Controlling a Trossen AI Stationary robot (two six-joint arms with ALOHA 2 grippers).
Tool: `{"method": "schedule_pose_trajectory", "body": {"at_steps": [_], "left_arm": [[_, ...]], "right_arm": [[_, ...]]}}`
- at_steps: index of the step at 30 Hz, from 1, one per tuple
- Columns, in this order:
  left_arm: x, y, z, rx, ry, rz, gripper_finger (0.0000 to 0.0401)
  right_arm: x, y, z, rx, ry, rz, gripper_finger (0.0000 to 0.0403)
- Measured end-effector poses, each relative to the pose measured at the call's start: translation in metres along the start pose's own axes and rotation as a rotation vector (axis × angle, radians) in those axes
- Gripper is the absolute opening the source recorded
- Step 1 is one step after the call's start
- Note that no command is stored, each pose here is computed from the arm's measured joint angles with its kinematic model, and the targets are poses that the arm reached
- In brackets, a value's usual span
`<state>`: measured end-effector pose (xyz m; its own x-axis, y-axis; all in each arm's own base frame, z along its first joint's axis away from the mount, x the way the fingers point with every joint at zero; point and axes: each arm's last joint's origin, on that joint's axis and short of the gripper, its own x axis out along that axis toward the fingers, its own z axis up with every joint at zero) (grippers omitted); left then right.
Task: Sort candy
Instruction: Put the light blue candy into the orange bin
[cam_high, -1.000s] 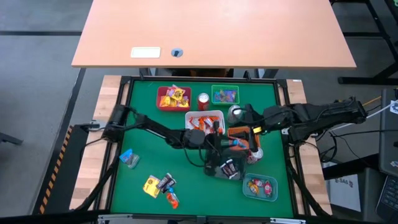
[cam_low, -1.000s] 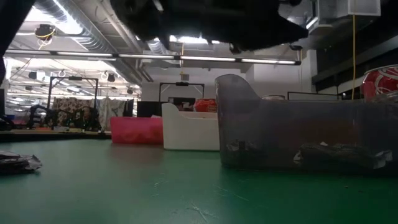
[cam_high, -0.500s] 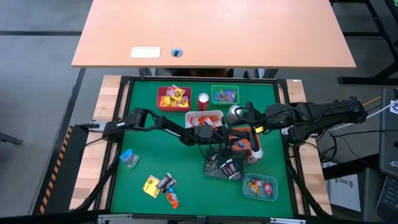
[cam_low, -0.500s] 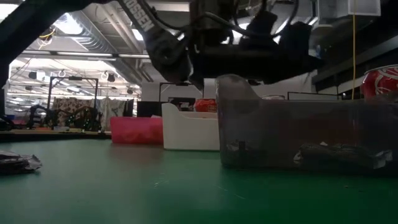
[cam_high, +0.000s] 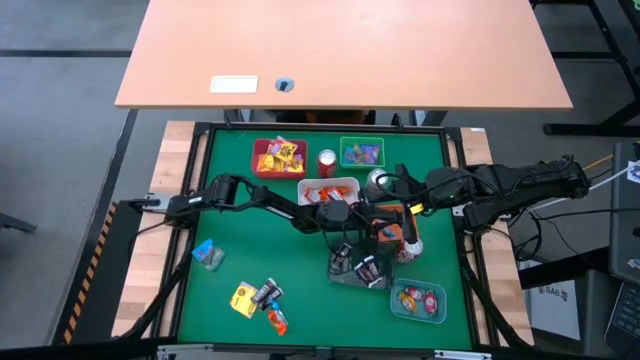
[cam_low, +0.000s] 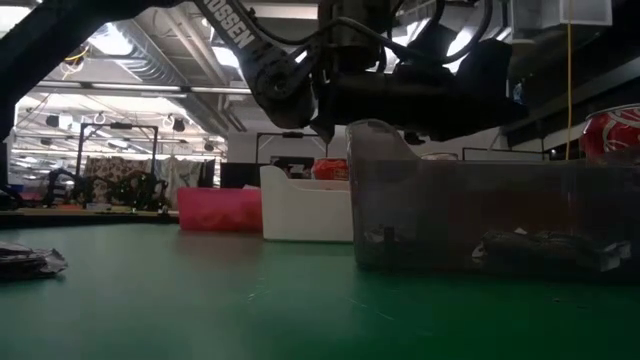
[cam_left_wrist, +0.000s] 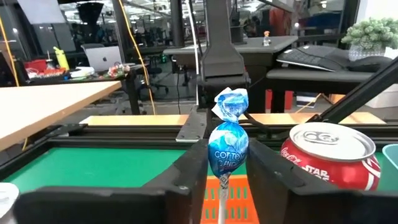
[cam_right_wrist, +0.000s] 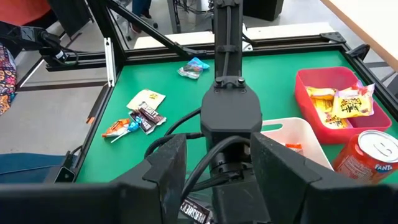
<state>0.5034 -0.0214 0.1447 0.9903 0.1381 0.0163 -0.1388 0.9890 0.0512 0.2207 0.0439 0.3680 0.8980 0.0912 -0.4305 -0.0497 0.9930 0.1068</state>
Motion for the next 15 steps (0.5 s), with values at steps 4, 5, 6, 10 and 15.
{"method": "schedule_pose_trajectory", "body": {"at_steps": [4,5,6,10,15], "left_arm": [[0.0001,0.0005,0.0,0.0,0.0,0.001,0.0132],[0.0001,0.0005,0.0,0.0,0.0,0.001,0.0141],[0.0001,0.0005,0.0,0.0,0.0,0.001,0.0149],[-0.0002,-0.0012,0.0001,-0.001,0.0,-0.002,0.0168],[-0.001,-0.0054,0.0003,0.0,-0.001,-0.01,0.0171]], "right_arm": [[0.0,0.0,0.0,0.0,0.0,0.0,0.0179],[0.0,0.0,0.0,0.0,0.0,0.0,0.0179],[0.0,0.0,0.0,0.0,0.0,0.0,0.0179],[0.0,0.0,0.0,0.001,0.0,0.0,0.0179],[0.0,0.0,0.0,0.001,0.0,0.0,0.0179]]}}
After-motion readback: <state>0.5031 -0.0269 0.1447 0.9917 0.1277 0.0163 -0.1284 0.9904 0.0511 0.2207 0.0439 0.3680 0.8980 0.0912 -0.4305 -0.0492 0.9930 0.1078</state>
